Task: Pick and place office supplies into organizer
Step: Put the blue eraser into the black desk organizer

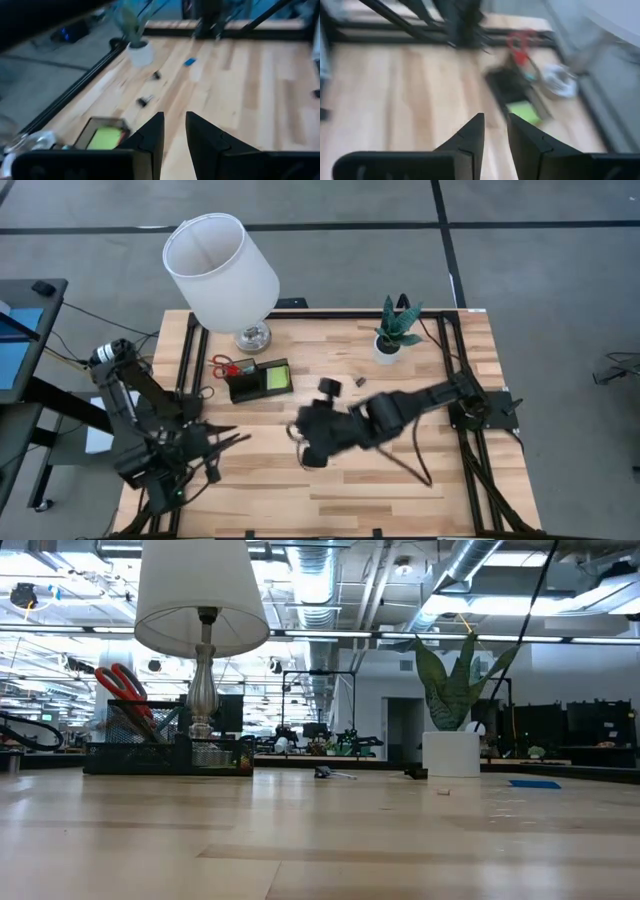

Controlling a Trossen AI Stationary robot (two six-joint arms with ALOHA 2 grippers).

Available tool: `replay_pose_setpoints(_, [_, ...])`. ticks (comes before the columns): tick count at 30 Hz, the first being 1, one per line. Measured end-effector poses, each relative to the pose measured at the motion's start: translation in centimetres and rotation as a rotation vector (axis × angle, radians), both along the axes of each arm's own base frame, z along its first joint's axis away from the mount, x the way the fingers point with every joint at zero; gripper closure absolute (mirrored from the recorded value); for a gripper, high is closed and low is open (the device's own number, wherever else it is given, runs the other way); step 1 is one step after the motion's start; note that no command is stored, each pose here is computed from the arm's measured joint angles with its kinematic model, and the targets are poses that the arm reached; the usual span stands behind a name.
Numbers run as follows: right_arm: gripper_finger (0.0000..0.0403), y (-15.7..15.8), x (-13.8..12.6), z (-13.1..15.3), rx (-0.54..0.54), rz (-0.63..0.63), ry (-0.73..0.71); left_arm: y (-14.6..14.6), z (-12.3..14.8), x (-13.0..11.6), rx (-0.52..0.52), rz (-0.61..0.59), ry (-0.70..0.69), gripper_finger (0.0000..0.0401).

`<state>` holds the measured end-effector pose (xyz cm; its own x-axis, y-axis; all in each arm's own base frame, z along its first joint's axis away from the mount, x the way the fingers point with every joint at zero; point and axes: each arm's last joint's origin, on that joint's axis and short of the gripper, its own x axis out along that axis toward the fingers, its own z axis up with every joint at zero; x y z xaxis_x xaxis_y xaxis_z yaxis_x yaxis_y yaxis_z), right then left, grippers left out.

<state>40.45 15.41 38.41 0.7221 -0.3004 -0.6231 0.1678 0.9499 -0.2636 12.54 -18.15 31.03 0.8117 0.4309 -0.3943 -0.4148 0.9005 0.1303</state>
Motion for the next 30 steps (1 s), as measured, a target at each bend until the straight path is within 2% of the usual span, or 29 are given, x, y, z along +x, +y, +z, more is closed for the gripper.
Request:
replay_pose_setpoints(4, [0.0323,1.5,-2.6,-0.8,-0.14,-0.155,0.065,-0.8,-0.6,-1.5,-0.006,-0.055,-0.078,0.0328])
replay_pose_setpoints(8, [0.0323,2.3,-5.3,-1.4,-0.236,-0.283,0.1,-1.1,-1.6,-2.7,-0.012,-0.092,-0.125,0.0328])
replay_pose_setpoints(9, [0.0323,2.6,-5.4,-1.5,-0.235,-0.296,0.077,-1.1,-1.8,-2.8,-0.017,-0.094,-0.127,0.0328])
replay_pose_setpoints(13, [0.0323,3.3,-6.4,-1.6,-0.228,-0.221,0.118,-0.9,-2.8,-3.1,-0.041,-0.083,-0.136,0.0328])
replay_pose_setpoints(19, [0.0323,2.8,-7.9,-2.2,-0.18,-0.254,0.168,-0.7,-3.6,-3.1,-0.033,-0.079,-0.147,0.0328])
replay_pose_setpoints(22, [0.0323,2.5,-9.5,0.0,-0.072,-0.218,0.149,-0.7,-3.7,-3.2,-0.025,-0.083,-0.151,0.0328])
replay_pose_setpoints(25, [0.0323,2.0,-12.0,3.3,0.023,-0.187,0.053,-0.7,-3.8,-3.2,-0.028,-0.084,-0.141,0.0328])
replay_pose_setpoints(27, [0.0323,1.5,-13.9,5.0,0.022,-0.153,0.011,-0.7,-3.8,-3.2,-0.026,-0.085,-0.132,0.0328])
replay_pose_setpoints(30, [0.0323,0.4,-16.7,6.9,-0.041,-0.181,-0.092,-0.7,-3.7,-3.2,-0.016,-0.089,-0.146,0.0328])
